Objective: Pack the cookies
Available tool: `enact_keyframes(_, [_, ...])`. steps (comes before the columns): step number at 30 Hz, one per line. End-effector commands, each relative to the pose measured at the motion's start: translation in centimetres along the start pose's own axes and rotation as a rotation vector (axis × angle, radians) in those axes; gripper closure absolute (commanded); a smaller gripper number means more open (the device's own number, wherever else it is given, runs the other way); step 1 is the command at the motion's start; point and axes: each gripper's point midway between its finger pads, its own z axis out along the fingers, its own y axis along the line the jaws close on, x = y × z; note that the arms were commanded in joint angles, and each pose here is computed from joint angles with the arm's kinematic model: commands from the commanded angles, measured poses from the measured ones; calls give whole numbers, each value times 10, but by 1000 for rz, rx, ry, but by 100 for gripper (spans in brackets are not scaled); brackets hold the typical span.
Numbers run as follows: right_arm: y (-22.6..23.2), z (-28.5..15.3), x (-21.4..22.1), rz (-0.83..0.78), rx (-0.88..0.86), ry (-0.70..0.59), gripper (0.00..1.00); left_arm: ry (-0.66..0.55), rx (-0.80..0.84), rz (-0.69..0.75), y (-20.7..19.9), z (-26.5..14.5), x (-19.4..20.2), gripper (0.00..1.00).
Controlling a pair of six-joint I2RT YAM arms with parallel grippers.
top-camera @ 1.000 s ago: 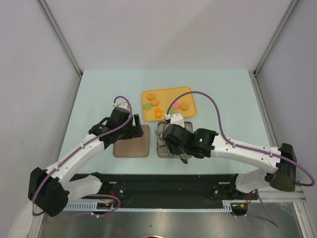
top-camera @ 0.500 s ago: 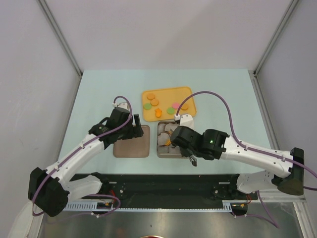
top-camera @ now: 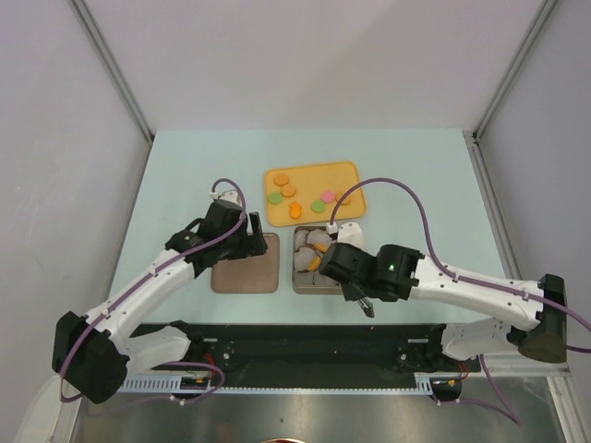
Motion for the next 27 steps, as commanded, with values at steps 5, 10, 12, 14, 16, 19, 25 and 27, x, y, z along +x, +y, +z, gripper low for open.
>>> enact_keyframes(5, [21, 7, -3, -18, -57, -3, 96, -22, 18, -5, -3, -1, -5, 12])
enact_keyframes(10, [35, 15, -5, -22, -87, -2, 96, -20, 26, -7, -4, -2, -5, 12])
enact_keyframes(12, [38, 19, -6, -30, -90, -4, 96, -23, 28, -7, -4, -3, -5, 12])
enact_keyframes(14, [41, 20, -7, -34, -93, -7, 96, -25, 28, -6, -4, -3, -6, 12])
enact_keyframes(16, [42, 22, -10, -34, -95, -13, 96, -23, 25, -6, -3, -3, -5, 12])
enact_keyframes(19, [41, 23, -12, -34, -93, -19, 96, -23, 23, -5, -3, -2, -5, 12])
enact_keyframes(25, [34, 30, -17, -41, -62, -26, 96, -18, 25, -5, -3, 0, -4, 12])
enact_keyframes(27, [37, 34, -21, -32, -74, -31, 96, -19, 29, -6, -5, -1, -5, 12])
